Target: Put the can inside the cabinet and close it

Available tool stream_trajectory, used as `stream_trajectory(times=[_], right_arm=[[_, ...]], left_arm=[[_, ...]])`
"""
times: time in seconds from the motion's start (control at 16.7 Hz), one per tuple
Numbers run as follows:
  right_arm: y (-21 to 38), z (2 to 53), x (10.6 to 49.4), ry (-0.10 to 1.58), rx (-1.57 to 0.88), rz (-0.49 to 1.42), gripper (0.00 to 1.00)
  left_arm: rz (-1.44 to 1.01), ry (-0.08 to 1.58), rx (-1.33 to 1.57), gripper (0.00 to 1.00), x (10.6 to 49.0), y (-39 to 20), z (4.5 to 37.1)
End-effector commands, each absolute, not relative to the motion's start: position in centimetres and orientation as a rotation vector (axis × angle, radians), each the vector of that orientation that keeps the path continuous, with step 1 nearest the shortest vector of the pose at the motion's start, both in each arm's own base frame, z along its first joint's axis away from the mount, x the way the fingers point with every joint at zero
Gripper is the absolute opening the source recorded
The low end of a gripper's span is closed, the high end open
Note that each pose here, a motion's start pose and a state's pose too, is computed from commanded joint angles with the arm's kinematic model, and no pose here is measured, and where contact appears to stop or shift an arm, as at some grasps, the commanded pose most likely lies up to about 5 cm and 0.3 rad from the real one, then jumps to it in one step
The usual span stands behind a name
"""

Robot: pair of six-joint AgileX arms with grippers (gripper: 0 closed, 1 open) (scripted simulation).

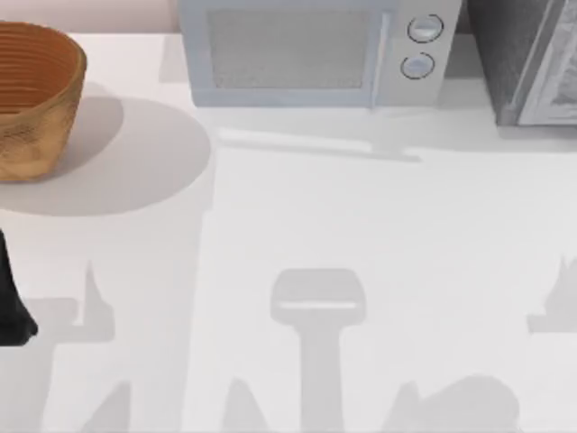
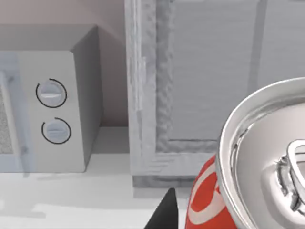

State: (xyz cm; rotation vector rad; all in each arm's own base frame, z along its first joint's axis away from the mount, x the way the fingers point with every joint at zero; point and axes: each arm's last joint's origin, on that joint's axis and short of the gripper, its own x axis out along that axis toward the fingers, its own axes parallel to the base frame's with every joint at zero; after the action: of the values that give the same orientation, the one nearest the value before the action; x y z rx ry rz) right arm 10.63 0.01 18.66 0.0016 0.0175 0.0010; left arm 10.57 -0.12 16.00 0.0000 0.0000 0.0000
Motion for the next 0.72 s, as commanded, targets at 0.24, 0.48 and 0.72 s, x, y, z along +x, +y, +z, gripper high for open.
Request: stream_trajectory(times=[0.24,0.48,0.72], right_arm=[[0.3,25.2,11.4,0.034,0.0,-0.002,0.0],[0.9,33.6,13.8,0.038,-0.003,-0.005,0.0],[2.0,41.6,17.7,0.029,-0.003,-0.005,0.0]], left_arm=[[0.0,0.0,0.0,1.0,10.6,-0.1,16.0],[0.0,0.0,0.0,1.0,10.6,-0.1,16.0],[0.0,0.0,0.0,1.0,10.6,-0.1,16.0]])
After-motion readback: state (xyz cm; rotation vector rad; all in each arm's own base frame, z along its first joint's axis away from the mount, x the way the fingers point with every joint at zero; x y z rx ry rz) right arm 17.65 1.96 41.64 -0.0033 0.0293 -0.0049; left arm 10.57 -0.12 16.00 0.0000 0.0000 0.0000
